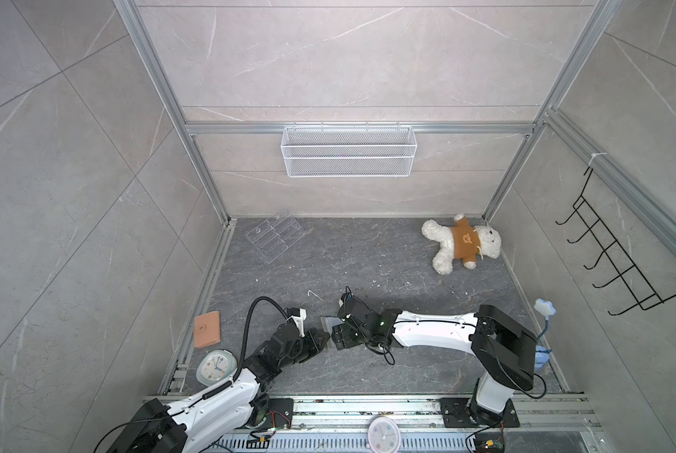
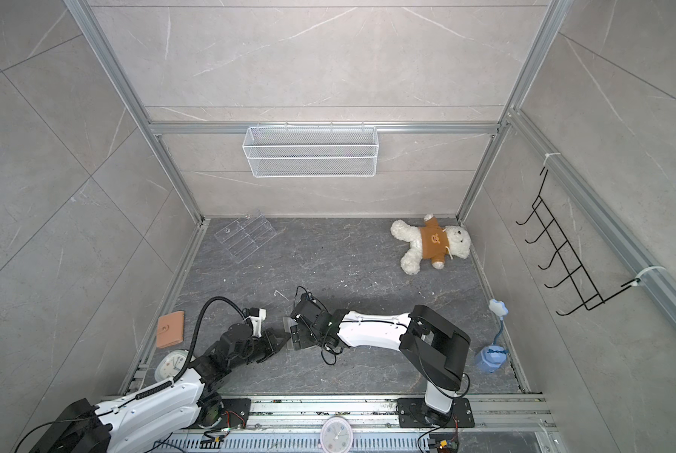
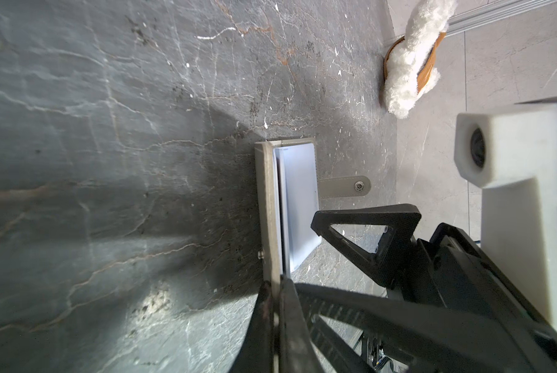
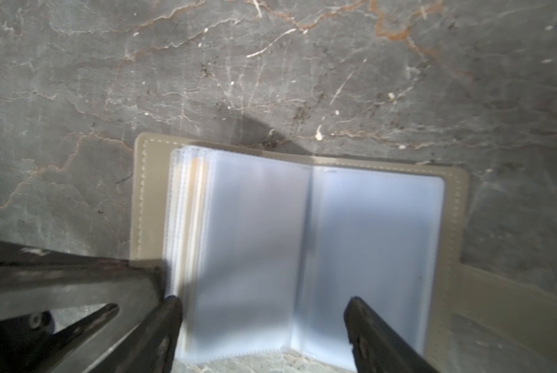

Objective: Take the credit cards out of the card holder
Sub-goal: Flip over the card slot on the card holder.

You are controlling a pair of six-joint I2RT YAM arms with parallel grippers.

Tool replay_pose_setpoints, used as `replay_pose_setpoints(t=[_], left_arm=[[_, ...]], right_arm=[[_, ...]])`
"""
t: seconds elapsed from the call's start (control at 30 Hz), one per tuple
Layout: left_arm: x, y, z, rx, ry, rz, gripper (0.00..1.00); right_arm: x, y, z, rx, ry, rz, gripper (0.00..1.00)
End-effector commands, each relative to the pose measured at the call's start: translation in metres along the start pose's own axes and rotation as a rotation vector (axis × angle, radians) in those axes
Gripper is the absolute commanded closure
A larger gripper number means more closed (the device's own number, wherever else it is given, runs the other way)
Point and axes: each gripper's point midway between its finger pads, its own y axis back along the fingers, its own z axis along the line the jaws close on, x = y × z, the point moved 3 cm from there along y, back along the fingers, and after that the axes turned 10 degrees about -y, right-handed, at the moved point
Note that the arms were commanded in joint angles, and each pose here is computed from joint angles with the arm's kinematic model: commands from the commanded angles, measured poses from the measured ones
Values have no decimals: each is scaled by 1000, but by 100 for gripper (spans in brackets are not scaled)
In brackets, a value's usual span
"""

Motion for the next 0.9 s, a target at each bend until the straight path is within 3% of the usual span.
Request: replay_pose_setpoints(t=[0.0,0.23,0.4,0.57,0.87], left_arm=[[-11,1,-22,71,-47,-27,100],[-11,0,-21,65,-49,-22,100],[-11,0,-21,65,-53,-22,100],[-10,0,-19,59,-53,-24,100],[-8,0,-15,40,-50,-18,100]], right_arm=[[-5,-3,-30,129,-50,-18,20],[-16,10,-65,197,-114,-57,21],[-25,39,-100,278,-163,-118,23],[-25,51,-68,90,-124,-140,23],[-16,28,-43,9,-102,-70,28]])
